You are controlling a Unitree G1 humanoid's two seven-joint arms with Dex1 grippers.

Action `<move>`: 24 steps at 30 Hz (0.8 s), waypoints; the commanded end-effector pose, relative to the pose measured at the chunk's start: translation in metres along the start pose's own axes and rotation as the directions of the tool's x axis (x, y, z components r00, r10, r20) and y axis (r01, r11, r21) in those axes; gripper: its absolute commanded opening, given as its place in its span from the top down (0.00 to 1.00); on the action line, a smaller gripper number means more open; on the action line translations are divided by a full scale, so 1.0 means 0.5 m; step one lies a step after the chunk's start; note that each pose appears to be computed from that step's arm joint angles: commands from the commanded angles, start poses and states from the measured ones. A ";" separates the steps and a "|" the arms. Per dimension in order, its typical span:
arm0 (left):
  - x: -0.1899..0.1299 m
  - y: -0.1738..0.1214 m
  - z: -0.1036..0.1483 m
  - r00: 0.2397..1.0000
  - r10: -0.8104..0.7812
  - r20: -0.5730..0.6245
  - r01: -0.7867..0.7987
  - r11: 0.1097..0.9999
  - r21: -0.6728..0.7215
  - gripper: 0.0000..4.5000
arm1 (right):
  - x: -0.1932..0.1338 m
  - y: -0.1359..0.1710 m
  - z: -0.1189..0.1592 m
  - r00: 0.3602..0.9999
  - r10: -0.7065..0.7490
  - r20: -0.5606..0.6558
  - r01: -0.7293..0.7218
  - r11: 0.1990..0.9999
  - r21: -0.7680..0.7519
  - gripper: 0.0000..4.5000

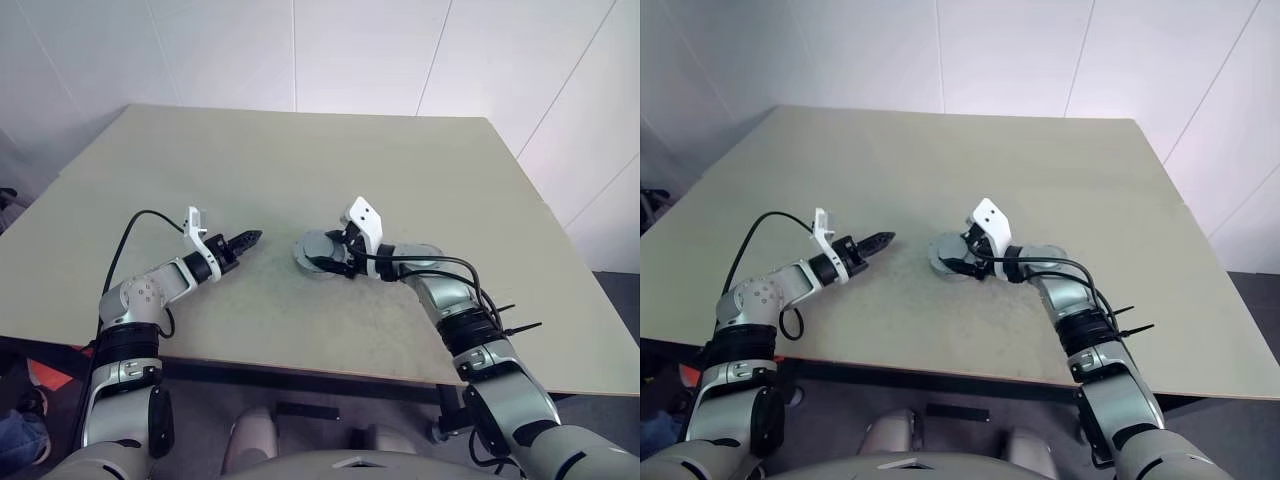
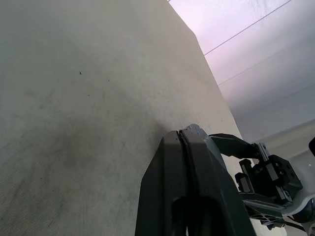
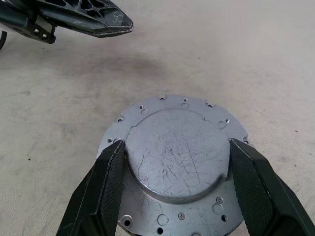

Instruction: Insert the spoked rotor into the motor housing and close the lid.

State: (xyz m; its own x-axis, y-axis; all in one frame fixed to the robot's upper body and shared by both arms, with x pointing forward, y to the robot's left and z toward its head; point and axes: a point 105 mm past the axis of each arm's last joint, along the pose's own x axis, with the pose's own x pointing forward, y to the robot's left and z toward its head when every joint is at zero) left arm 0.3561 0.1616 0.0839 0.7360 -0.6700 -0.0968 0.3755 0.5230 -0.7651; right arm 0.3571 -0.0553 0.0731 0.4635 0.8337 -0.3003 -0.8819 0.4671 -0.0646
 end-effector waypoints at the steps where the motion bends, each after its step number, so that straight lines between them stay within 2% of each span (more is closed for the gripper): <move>1: -0.001 -0.018 0.020 0.999 -0.031 0.024 0.030 0.999 0.043 0.99 | -0.004 0.005 -0.019 0.998 0.009 -0.055 -0.010 1.000 -0.008 0.29; 5: 0.000 -0.018 0.019 0.999 -0.032 0.023 0.031 0.999 0.043 0.99 | -0.005 0.006 0.018 0.999 0.015 0.044 -0.014 1.000 -0.013 0.29; 14: 0.003 -0.020 0.016 0.999 -0.034 0.017 0.034 0.998 0.045 0.99 | -0.005 0.001 0.054 0.992 0.001 0.123 0.002 1.000 -0.022 0.29; 24: 0.004 -0.019 0.017 0.999 -0.032 0.019 0.031 0.998 0.046 0.99 | -0.008 0.006 0.021 0.999 0.022 0.030 -0.021 0.999 -0.034 0.29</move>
State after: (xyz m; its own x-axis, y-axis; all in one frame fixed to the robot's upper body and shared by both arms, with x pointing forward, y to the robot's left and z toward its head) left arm 0.3554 0.1610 0.0821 0.7341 -0.6712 -0.1028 0.3729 0.5249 -0.7651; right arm 0.3548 -0.0555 0.0739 0.4552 0.8420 -0.2896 -0.8865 0.4590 -0.0591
